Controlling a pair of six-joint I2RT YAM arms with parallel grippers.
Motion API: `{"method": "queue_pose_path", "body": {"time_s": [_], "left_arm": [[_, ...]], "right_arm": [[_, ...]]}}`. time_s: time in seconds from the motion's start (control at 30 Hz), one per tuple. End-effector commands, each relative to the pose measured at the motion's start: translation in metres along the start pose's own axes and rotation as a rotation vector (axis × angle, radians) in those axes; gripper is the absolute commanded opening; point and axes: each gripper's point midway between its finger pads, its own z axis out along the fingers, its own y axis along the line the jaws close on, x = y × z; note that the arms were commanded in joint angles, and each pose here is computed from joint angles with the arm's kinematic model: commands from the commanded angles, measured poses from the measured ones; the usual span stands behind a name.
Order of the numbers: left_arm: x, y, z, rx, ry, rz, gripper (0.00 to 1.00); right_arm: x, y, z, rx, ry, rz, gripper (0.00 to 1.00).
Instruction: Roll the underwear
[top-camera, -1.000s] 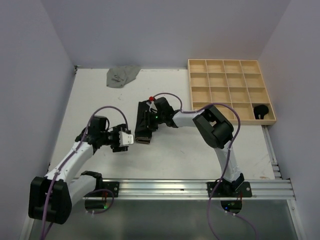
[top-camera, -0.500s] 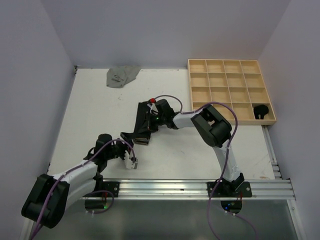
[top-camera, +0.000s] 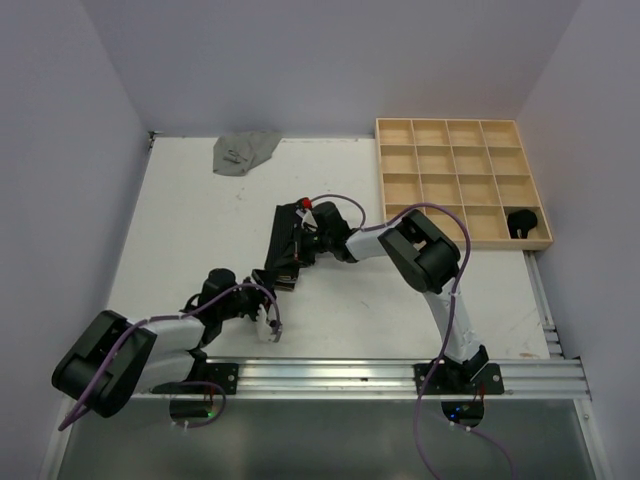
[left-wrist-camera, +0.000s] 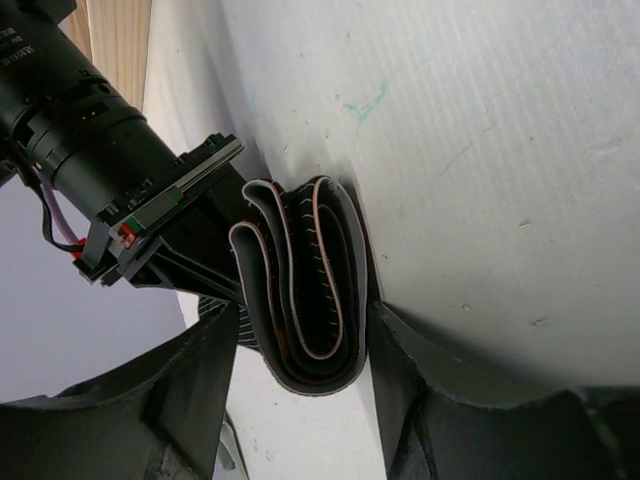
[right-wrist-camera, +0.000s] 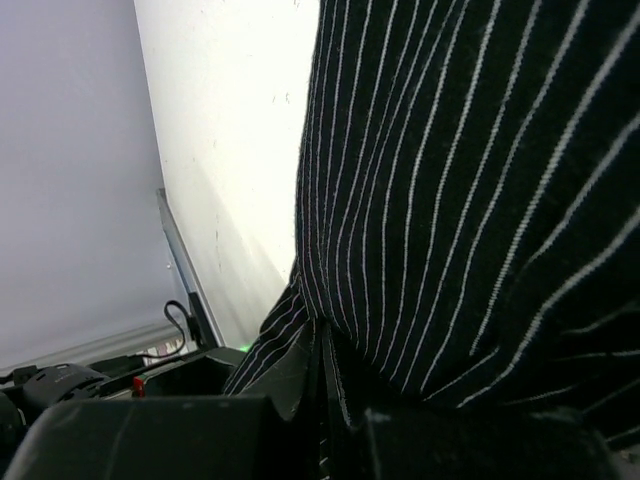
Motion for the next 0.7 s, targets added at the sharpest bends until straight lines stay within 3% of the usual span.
{"method": "queue_pose_path", "body": {"time_s": [0.0, 0.13, 0.23, 0.37, 0.57, 0.67], "left_arm": [[-0.005, -0.006, 0.004, 0.027, -0.024, -0.112, 0.56], [-0.001, -0.002, 0.006, 0.051, -0.012, -0.222, 0.41], [-0.001, -0.008, 0.007, 0.123, -0.002, -0.328, 0.29], [-0.003, 0.002, 0.008, 0.201, -0.009, -0.438, 0.14], [-0.020, -0.004, 0.001, 0.360, -0.052, -0.597, 0.03], [-0.026, -0.004, -0.001, 0.435, -0.055, -0.679, 0.00]], "right_arm": [[0.060, -0.118, 0.002, 0.350, 0.086, 0.158, 0.02], [0.056, -0.109, -0.001, 0.333, 0.070, 0.135, 0.04], [0.045, -0.088, -0.008, 0.297, 0.045, 0.073, 0.13], [0.016, -0.053, -0.030, 0.296, -0.021, -0.053, 0.44], [-0.046, 0.009, -0.095, 0.292, -0.201, -0.260, 0.73], [-0.060, 0.021, -0.122, 0.285, -0.253, -0.328, 0.80]]}}
